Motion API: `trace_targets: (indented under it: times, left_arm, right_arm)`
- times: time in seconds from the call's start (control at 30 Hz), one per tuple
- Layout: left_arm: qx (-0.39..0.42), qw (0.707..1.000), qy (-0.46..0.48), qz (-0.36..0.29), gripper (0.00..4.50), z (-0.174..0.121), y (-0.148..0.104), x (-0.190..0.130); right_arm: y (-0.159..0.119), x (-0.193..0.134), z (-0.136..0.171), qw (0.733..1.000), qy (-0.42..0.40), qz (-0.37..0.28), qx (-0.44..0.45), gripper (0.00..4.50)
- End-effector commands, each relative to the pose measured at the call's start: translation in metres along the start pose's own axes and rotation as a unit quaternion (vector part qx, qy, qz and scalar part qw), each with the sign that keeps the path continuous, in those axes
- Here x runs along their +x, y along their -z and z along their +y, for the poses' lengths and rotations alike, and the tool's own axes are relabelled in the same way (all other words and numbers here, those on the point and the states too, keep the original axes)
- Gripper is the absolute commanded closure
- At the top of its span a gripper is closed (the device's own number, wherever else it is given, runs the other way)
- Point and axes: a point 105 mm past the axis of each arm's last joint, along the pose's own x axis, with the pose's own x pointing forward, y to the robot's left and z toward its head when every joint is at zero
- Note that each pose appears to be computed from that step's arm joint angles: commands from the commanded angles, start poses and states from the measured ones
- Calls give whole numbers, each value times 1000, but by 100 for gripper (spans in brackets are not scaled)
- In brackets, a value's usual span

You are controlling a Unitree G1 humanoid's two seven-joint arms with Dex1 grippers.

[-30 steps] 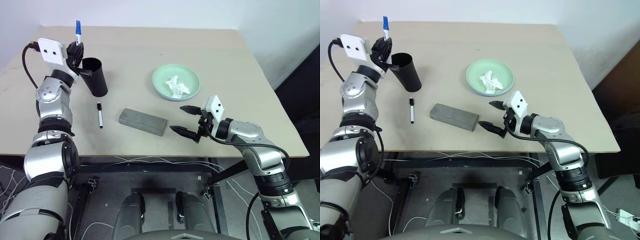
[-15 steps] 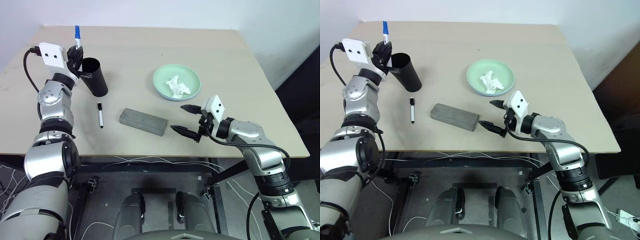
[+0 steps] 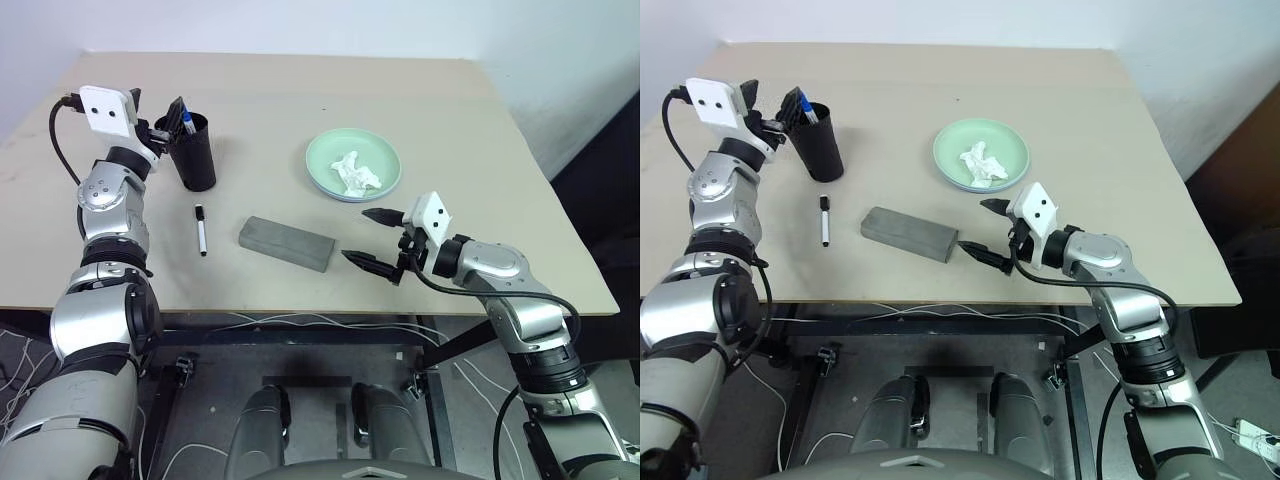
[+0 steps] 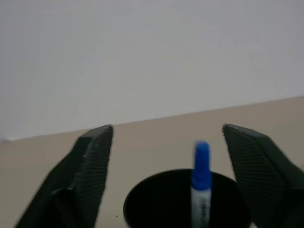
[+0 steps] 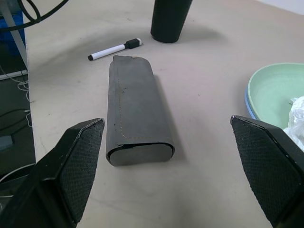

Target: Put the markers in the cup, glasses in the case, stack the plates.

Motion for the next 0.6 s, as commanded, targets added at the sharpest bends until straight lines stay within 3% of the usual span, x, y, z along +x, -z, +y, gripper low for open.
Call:
trace_targets:
  times: [0.03, 0.37, 0.6]
  left_arm:
    - [4, 1000, -4, -29, 1, 2, -15, 3]
    - [20, 999, 33, -17, 1, 6, -19, -11]
    - [18, 1000, 15, 8, 1, 13, -38, -54]
  right_arm:
    - [-9, -3, 0, 1000, 1, -15, -18, 0]
    - [-8, -7, -6, 1000, 3, -10, 15, 0]
    - [-6, -7, -10, 1000, -1, -10, 14, 0]
